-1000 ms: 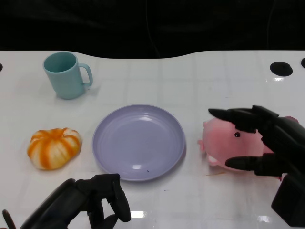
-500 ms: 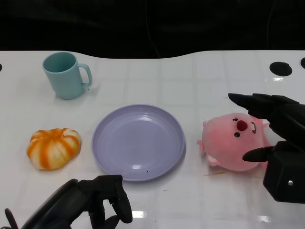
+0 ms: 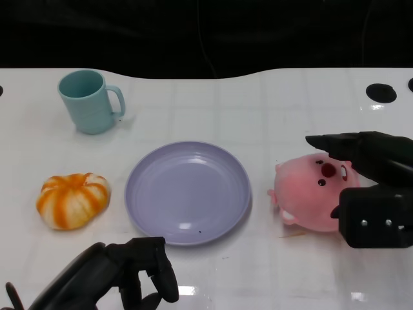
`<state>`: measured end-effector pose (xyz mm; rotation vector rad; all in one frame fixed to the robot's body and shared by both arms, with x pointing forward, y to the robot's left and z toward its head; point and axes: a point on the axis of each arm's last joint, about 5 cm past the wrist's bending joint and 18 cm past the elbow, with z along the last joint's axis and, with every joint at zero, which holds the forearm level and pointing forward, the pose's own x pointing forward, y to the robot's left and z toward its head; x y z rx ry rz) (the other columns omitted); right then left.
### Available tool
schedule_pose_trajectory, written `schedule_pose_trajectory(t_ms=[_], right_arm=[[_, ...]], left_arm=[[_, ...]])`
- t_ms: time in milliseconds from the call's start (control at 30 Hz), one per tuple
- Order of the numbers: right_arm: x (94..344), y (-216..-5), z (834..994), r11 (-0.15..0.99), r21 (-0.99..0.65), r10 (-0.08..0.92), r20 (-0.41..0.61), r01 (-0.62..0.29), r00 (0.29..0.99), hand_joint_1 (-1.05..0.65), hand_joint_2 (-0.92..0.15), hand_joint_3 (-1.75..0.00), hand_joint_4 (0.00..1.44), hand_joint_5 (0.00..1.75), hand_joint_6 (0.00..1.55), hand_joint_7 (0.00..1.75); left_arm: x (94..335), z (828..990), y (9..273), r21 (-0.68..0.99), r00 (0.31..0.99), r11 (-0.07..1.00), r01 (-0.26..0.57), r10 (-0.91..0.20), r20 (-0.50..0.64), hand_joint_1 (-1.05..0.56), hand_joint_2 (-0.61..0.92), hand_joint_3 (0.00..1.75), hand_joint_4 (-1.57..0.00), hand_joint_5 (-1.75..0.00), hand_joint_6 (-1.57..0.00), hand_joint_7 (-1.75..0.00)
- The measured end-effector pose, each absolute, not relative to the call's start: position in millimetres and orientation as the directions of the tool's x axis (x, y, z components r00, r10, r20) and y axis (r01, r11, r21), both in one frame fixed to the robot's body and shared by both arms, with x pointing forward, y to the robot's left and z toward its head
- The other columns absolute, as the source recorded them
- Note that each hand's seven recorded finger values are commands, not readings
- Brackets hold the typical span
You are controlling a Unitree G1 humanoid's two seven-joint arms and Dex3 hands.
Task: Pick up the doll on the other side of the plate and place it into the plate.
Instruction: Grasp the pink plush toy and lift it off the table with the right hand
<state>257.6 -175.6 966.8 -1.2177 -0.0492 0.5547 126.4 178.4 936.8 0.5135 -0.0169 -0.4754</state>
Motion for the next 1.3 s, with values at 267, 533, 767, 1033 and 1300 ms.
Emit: schedule_pose_trajectory(t_ms=[267,533,767,1033,1300], right_arm=[[278,-165,943.5,0.189,-0.880,0.413,-0.331,-0.436,0.848,-0.73,-0.91,-0.01,0.03,0.14,0.12,0.01],[301,-147,927.7,0.152,-0.880,0.380,-0.368,-0.450,0.849,-0.78,-0.92,-0.08,0.10,0.18,0.18,0.03],[311,-139,920.7,0.107,-0.897,0.371,-0.365,-0.429,0.854,-0.65,-0.92,-0.05,0.34,0.21,0.39,0.07],[310,-137,908.4,0.235,-0.917,0.381,-0.218,-0.322,0.899,-0.26,-0.91,-0.03,0.79,0.92,1.10,0.15],[309,-135,907.5,0.279,-0.924,0.409,-0.131,-0.260,0.903,-0.26,-0.81,-0.41,0.78,1.46,0.92,0.99]], left_arm=[[125,938.2,178,0.476,0.892,0.766,0.432,-0.441,-0.101,-0.18,0.55,1.16,-0.66,-1.74,-0.64,-1.42],[123,938.6,178,0.471,0.893,0.768,0.434,-0.436,-0.112,-0.18,0.55,1.15,-0.66,-1.75,-0.64,-1.44],[122,942.1,176,0.485,0.892,0.761,0.431,-0.440,-0.102,-0.17,0.55,1.16,-0.66,-1.74,-0.63,-1.43],[122,943.8,174,0.484,0.891,0.760,0.433,-0.441,-0.105,-0.15,0.54,1.16,-0.67,-1.74,-0.63,-1.44],[122,944.1,173,0.485,0.889,0.758,0.436,-0.446,-0.103,-0.15,0.56,1.13,-0.66,-1.75,-0.64,-1.44]])
